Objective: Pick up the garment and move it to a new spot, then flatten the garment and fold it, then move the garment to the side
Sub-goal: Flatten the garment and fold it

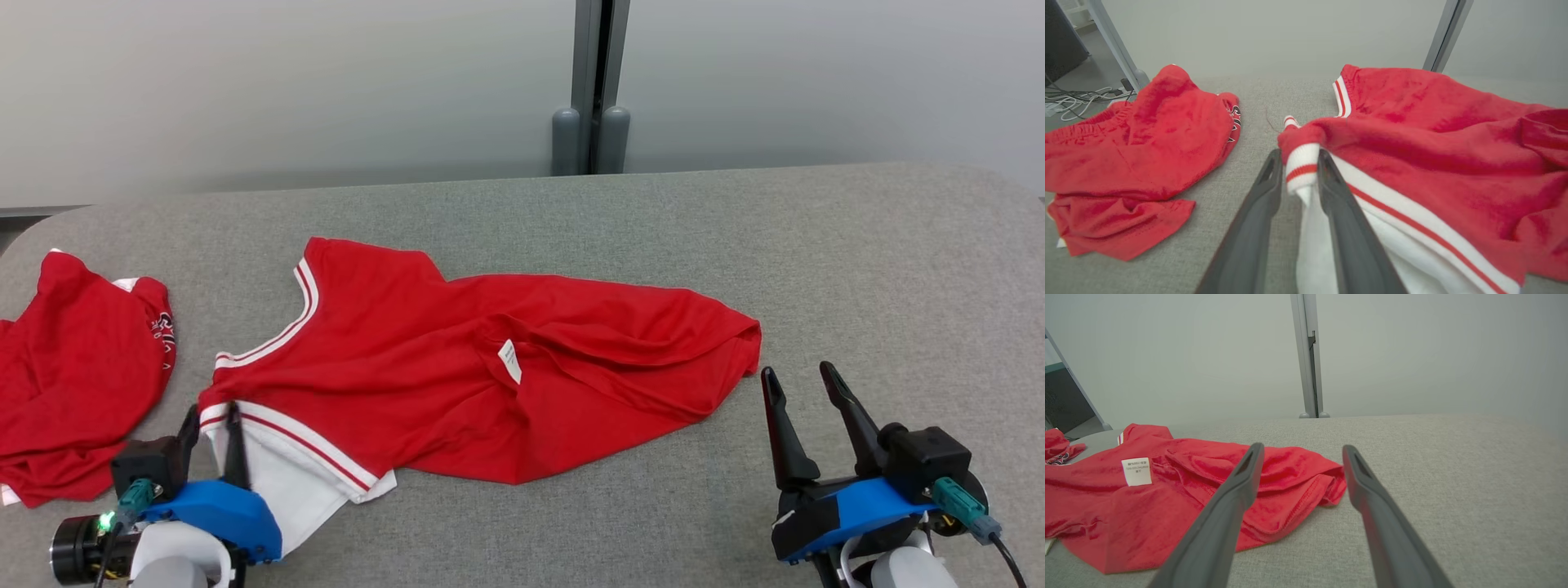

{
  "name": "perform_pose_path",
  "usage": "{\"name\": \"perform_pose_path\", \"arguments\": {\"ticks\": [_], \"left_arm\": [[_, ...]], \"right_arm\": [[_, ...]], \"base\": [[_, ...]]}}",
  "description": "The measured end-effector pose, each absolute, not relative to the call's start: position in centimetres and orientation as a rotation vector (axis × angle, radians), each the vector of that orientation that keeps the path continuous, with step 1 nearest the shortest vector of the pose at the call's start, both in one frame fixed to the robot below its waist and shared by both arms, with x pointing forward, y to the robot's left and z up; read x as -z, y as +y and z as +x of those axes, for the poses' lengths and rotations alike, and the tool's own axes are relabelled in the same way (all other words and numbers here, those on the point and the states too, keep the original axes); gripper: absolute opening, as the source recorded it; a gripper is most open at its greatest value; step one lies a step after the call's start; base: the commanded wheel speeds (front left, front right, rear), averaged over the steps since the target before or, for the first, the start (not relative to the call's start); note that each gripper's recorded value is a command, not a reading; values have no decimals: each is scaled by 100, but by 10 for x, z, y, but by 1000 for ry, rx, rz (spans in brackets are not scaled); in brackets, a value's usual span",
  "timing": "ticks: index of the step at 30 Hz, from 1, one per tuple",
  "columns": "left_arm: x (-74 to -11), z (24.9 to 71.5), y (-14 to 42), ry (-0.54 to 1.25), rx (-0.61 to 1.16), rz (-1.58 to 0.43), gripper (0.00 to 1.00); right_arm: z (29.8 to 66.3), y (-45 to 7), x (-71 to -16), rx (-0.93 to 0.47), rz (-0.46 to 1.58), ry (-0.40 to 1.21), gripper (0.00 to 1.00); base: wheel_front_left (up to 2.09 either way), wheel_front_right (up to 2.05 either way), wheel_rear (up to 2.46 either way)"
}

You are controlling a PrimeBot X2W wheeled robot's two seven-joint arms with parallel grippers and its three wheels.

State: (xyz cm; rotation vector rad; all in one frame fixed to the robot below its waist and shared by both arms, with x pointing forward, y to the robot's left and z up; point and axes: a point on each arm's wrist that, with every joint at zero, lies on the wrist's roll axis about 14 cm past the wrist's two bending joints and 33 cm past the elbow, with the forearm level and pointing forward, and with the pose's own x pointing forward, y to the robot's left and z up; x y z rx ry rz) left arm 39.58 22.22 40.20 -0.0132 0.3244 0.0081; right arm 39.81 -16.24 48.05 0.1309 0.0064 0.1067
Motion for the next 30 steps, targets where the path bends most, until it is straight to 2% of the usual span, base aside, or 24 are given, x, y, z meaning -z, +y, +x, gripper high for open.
{"name": "perform_pose_path", "arguments": {"ticks": [8, 18, 30], "left_arm": [[-437, 401, 200, 170, 9, -58, 100], [-509, 400, 176, -79, 55, -84, 100], [-511, 399, 162, -92, 75, -79, 100]], "right_arm": [[398, -162, -484, -109, 131, -2, 100], [399, -159, -488, -121, 130, -15, 100], [401, -156, -485, -127, 133, -6, 100]], "base": [[0, 0, 0], [0, 0, 0], [0, 0, 0]]}}
